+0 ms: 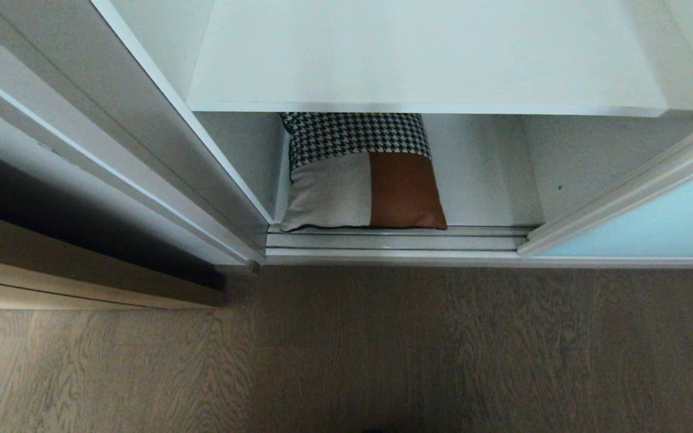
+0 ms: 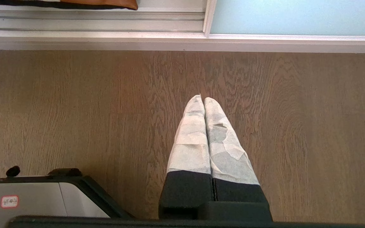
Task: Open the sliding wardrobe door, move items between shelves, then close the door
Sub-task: Place the pillow on the higher shelf
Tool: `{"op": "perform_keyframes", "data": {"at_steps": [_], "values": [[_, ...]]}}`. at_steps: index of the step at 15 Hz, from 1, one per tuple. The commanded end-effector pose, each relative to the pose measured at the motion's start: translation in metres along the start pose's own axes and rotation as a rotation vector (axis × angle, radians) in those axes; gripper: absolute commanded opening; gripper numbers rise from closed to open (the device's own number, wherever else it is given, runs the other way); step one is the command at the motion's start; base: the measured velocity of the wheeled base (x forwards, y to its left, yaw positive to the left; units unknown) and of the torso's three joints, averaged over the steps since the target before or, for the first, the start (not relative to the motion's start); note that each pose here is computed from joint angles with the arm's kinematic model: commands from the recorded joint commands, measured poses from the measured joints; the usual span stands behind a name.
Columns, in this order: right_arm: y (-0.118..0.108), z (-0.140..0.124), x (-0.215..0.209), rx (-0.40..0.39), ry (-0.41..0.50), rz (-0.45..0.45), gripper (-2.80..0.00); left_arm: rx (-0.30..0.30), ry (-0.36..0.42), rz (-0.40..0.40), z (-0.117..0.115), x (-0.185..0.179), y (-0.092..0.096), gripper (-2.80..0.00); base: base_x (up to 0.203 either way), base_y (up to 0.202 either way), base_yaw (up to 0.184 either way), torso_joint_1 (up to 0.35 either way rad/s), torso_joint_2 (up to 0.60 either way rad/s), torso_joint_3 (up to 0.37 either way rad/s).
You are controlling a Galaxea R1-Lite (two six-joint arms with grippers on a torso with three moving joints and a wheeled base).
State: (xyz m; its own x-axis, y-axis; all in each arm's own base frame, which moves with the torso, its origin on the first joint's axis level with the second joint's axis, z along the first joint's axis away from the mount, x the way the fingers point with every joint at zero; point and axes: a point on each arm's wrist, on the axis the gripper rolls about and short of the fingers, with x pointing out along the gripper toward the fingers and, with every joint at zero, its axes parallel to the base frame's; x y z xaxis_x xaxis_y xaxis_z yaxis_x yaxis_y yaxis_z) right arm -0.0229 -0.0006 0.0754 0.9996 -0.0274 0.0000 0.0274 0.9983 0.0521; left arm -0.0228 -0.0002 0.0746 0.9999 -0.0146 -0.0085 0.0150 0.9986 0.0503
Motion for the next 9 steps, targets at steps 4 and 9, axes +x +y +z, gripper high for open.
{"op": "perform_keyframes", "data": {"at_steps": [4,9], "values": [[0.0000,-0.0005,0.0001,0.000,0.002,0.000,-2.80,-0.001,0.001,0.001,-0.0003,0.0001,0.0000,-2.80,0.000,0.000,0.000,0.001,0.00,-0.009],[0.0000,-0.0005,0.0001,0.000,0.002,0.000,-2.80,-0.001,0.001,0.001,-0.0003,0.0001,0.0000,-2.80,0.000,0.000,0.000,0.000,0.00,0.000]]}}
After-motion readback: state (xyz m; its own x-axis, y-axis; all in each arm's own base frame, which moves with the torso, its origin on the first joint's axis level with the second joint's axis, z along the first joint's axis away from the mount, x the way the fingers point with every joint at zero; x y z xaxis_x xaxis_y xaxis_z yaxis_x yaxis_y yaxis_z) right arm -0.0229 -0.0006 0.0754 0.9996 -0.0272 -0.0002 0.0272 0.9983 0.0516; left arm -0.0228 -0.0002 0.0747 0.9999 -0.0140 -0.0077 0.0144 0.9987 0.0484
